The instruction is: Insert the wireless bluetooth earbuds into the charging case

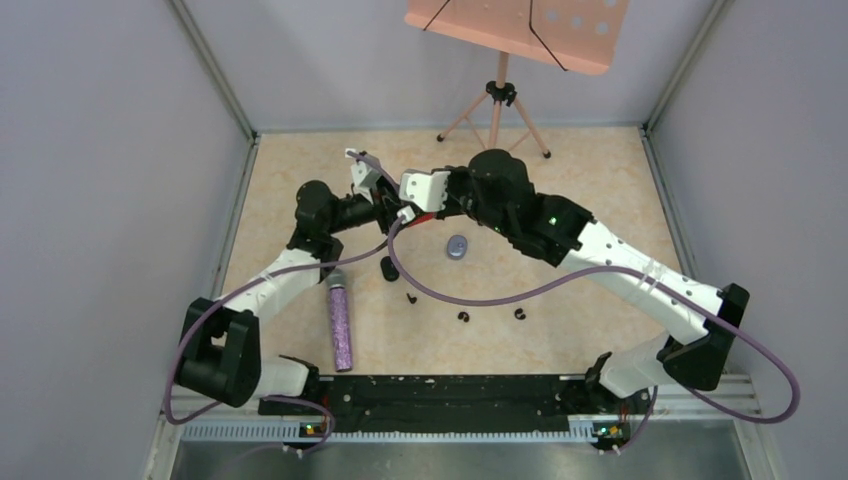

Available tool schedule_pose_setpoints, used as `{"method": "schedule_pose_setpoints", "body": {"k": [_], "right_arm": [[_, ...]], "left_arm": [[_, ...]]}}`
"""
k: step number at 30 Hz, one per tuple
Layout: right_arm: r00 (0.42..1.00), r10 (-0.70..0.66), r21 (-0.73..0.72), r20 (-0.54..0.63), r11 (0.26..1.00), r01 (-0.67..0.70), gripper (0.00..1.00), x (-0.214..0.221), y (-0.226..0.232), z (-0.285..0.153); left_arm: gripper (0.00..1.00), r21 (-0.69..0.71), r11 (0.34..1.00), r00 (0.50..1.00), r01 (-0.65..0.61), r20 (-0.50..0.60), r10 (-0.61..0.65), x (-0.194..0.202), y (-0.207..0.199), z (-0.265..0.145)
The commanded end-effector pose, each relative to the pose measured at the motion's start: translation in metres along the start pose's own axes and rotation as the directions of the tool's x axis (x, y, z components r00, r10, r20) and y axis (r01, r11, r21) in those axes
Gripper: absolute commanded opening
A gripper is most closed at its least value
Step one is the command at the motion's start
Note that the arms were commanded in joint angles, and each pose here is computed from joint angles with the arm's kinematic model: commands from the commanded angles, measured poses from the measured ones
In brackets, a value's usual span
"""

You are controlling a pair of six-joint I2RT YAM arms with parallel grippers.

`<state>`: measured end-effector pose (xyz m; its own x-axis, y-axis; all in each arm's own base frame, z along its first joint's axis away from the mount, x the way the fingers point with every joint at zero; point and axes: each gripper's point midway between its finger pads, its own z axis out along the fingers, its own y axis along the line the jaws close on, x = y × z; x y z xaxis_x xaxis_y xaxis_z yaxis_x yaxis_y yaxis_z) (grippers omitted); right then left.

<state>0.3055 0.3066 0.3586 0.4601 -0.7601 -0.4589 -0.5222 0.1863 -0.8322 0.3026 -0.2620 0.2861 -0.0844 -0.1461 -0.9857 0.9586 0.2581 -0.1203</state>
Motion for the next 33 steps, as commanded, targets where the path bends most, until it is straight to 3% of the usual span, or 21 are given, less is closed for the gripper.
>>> {"method": "schedule_pose_setpoints", "body": {"k": [1,10,24,33], "right_arm": [[0.995,0.1,-0.009,0.015,0.995,-0.1,0.0,-0.015,-0.012,-0.004],[0.991,0.129,-0.153,-0.026,0.979,-0.132,0.0,-0.017,0.008,-0.002],[0.992,0.107,-0.146,-0.063,0.983,-0.115,0.0,-0.012,0.01,0.012],[0.999,0.013,-0.148,-0.034,0.989,-0.018,0.0,-0.014,0.008,0.017]], "left_arm": [[0.0,0.01,0.998,0.996,-0.063,0.066,0.062,-0.023,-0.014,-0.004],[0.0,-0.046,0.998,0.994,-0.043,0.103,0.047,-0.031,-0.008,-0.005],[0.0,-0.033,0.999,0.994,-0.011,0.111,0.015,-0.035,-0.011,-0.004],[0.0,-0.033,0.999,0.994,-0.002,0.113,0.005,-0.036,-0.01,-0.003]]}}
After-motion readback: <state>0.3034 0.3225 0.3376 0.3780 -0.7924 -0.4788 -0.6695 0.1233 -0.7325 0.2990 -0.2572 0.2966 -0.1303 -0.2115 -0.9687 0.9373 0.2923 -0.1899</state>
